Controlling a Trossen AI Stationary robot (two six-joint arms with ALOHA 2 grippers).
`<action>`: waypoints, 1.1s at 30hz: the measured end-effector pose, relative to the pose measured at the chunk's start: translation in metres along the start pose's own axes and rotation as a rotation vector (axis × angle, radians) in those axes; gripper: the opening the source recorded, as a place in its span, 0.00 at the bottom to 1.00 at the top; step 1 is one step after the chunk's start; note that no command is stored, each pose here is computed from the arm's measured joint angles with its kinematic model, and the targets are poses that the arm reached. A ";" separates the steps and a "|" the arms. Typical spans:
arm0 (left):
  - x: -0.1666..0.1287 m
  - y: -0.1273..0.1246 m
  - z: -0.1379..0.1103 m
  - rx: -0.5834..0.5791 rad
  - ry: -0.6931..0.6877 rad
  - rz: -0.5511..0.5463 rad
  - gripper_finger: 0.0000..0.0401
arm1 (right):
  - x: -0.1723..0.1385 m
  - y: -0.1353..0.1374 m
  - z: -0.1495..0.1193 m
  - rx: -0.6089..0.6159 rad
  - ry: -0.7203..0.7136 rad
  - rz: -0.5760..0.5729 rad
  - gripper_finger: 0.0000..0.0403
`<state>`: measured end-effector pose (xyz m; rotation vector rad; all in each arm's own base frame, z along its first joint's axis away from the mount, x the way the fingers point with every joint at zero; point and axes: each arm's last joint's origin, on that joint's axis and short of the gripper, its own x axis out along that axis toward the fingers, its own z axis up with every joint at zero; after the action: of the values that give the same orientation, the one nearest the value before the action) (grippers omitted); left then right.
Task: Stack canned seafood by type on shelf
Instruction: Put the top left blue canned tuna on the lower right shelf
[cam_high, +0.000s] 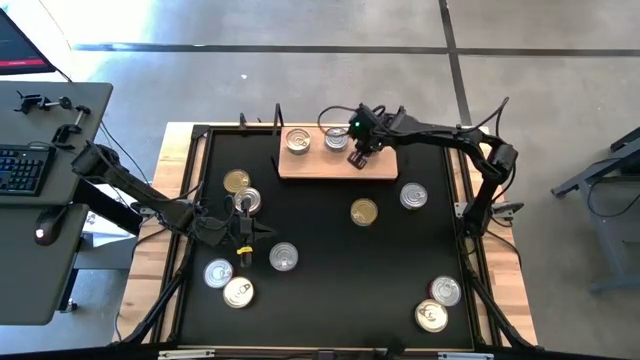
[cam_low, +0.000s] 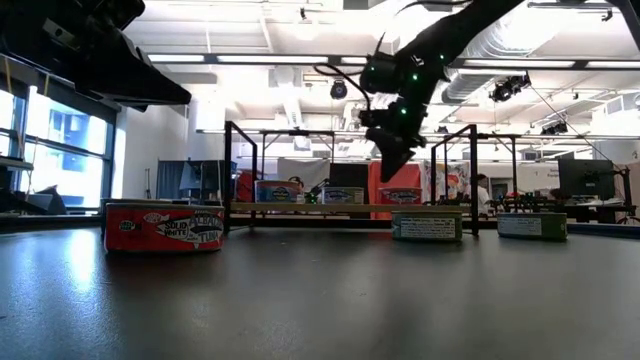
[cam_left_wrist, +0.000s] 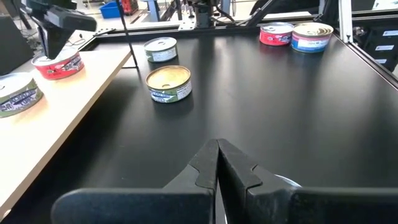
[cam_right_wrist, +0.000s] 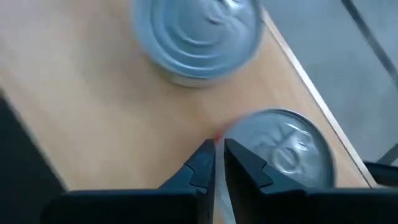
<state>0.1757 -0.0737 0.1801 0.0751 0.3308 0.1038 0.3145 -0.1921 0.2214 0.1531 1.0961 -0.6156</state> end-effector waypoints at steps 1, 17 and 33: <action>0.000 0.000 0.000 0.000 0.000 0.000 0.00 | -0.001 0.004 0.000 -0.008 -0.003 -0.016 0.06; 0.001 0.002 0.000 -0.003 0.000 0.012 0.00 | 0.004 -0.029 -0.010 0.175 0.085 -0.051 0.00; 0.001 0.002 0.000 -0.003 0.001 0.012 0.00 | 0.017 -0.026 -0.011 0.119 0.115 -0.048 0.00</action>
<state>0.1764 -0.0719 0.1801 0.0739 0.3307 0.1163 0.2971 -0.2161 0.2058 0.2684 1.1769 -0.7228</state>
